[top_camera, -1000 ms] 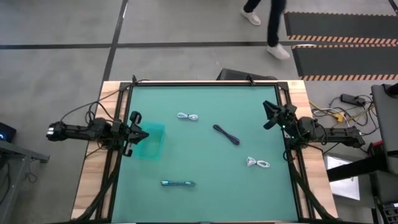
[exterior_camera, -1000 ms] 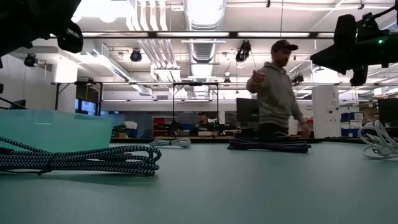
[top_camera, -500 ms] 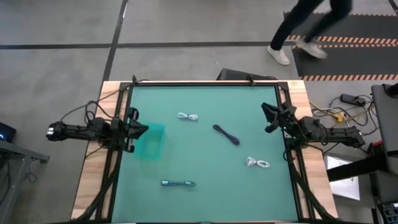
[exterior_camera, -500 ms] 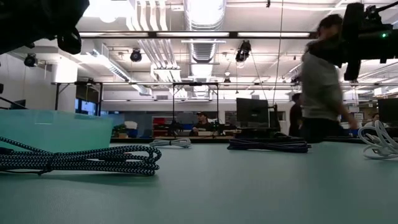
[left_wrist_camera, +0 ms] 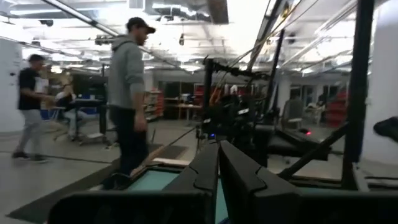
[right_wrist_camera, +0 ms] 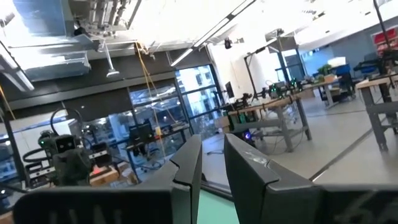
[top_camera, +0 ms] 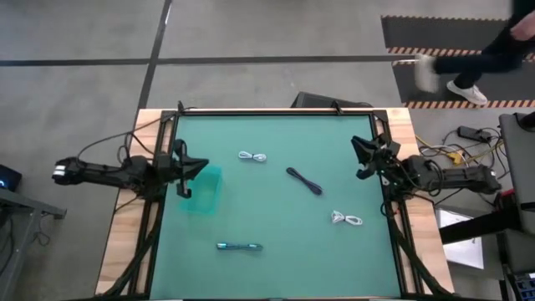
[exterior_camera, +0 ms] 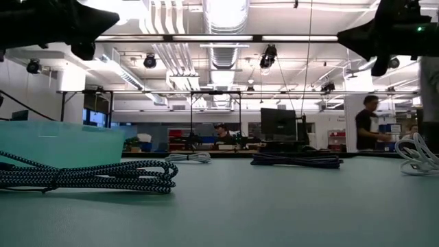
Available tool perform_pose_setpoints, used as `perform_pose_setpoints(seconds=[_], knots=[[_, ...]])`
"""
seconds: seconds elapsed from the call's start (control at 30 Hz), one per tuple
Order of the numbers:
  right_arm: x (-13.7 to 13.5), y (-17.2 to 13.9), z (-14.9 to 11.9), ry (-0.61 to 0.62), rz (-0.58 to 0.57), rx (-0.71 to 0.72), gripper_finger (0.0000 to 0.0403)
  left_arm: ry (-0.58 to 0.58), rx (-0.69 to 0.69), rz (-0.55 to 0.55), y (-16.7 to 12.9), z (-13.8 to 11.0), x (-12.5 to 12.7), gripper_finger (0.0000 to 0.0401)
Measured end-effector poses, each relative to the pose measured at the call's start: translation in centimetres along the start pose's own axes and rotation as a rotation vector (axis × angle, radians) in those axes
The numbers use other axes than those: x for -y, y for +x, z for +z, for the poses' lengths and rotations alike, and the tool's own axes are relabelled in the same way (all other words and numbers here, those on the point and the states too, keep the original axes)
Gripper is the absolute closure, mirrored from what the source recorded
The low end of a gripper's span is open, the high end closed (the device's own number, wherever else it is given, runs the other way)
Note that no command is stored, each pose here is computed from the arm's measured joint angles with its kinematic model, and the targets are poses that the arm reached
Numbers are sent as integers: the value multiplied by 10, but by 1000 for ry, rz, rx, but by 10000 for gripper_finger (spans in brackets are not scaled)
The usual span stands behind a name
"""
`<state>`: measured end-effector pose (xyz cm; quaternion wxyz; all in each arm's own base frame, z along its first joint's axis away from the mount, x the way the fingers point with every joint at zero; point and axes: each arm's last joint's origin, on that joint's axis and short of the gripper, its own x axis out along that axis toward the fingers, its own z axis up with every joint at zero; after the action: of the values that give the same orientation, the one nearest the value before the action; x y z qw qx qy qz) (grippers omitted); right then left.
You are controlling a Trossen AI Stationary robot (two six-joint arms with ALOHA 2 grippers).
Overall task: Pick and place USB-C Cables
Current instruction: Put the white charger cable into the green bin
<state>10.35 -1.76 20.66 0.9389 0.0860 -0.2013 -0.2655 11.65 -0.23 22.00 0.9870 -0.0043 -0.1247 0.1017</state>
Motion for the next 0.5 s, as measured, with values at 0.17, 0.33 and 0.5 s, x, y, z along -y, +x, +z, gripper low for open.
perform_pose_setpoints(seconds=[0.17,0.33,0.5], knots=[[-5,9,-1,-24,-2,-27,344,27,-28,31,10,7,2,401],[-15,24,-6,-78,18,-121,344,74,-32,40,15,12,3,401],[-25,38,-5,-109,61,-189,344,87,-28,78,17,16,2,401]])
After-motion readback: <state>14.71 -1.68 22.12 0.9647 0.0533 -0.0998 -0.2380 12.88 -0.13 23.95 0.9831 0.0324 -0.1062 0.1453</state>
